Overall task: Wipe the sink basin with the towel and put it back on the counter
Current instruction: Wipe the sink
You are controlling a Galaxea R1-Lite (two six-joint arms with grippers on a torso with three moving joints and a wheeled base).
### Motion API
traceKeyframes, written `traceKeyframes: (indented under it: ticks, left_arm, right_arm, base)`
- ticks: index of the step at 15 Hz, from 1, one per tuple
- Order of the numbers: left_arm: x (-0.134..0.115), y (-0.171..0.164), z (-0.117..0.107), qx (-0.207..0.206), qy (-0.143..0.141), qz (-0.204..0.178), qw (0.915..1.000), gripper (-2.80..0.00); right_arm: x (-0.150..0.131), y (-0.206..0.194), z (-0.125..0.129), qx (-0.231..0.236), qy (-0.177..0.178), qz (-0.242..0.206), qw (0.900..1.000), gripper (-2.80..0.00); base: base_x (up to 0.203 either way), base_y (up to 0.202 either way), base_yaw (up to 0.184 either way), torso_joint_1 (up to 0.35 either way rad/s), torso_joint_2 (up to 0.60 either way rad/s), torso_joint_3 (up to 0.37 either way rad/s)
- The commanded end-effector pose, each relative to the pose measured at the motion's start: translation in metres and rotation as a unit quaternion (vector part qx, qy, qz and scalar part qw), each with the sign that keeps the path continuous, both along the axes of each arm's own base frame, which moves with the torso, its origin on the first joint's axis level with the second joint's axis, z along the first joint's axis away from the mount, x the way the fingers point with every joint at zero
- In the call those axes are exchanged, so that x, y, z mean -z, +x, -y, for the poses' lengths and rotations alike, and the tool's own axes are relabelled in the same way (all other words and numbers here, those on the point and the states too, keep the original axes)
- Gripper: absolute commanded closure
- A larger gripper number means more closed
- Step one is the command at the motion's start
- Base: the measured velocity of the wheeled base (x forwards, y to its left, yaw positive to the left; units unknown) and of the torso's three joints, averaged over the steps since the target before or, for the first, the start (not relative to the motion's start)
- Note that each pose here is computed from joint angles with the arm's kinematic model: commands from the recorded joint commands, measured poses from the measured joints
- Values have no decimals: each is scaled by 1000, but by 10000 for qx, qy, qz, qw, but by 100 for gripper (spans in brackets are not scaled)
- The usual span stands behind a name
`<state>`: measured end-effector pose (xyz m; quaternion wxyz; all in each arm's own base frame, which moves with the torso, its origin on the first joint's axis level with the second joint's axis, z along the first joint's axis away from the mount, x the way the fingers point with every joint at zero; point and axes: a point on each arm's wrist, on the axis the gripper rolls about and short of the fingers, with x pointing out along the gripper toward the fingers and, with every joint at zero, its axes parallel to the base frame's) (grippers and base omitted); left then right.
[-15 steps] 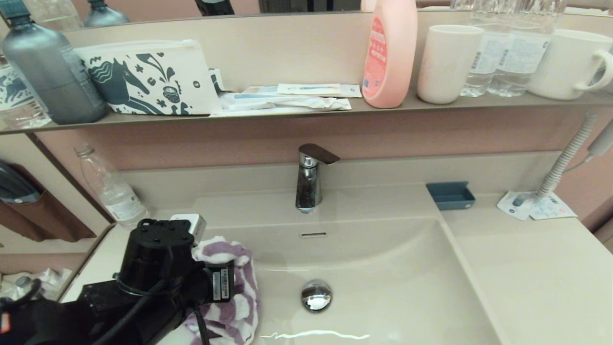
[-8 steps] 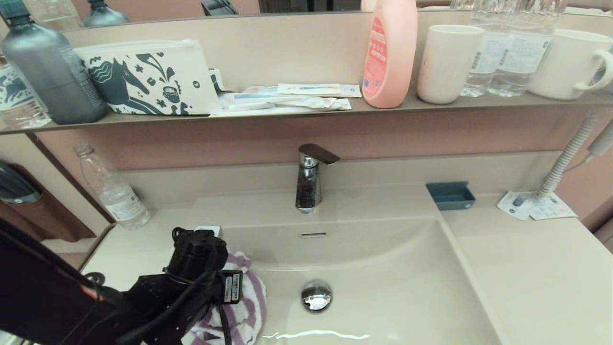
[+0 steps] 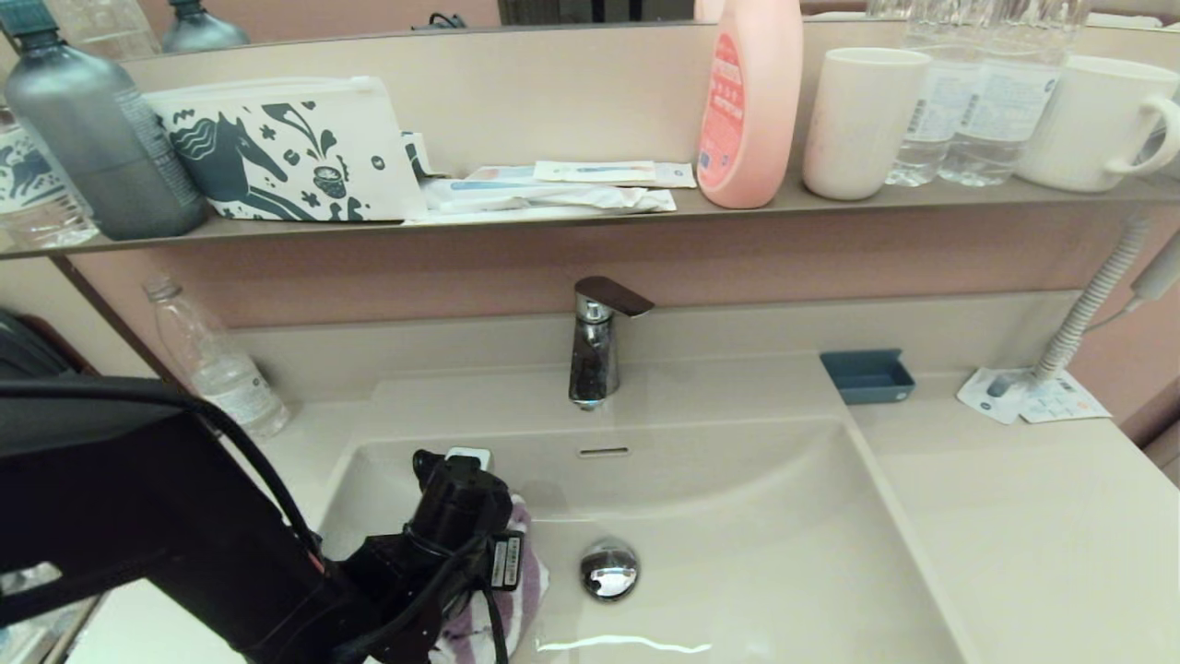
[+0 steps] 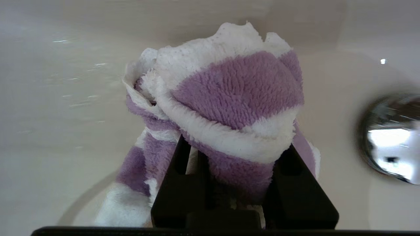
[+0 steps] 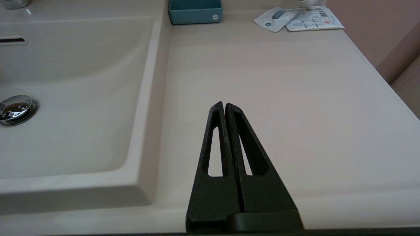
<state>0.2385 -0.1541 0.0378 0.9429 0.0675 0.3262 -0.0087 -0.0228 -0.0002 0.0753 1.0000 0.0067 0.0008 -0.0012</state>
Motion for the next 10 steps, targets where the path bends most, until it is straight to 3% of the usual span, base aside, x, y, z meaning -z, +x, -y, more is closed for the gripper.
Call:
traceKeyframes:
  ticks: [1, 6, 10]
  left_arm:
    - [9, 0, 15, 184, 54, -62, 9998, 0]
    - [13, 19, 44, 379, -48, 122, 9992, 0]
    - [-5, 26, 80, 716, -187, 292, 9968, 0]
  right_arm:
    - [0, 0, 0, -4, 2, 1, 10000, 0]
    - [0, 0, 0, -4, 2, 1, 10000, 0]
    - [0, 0, 0, -4, 2, 2, 10000, 0]
  base:
    - [0, 0, 0, 0, 0, 0]
    - [0, 0, 0, 0, 0, 0]
    - [0, 0, 0, 0, 0, 0]
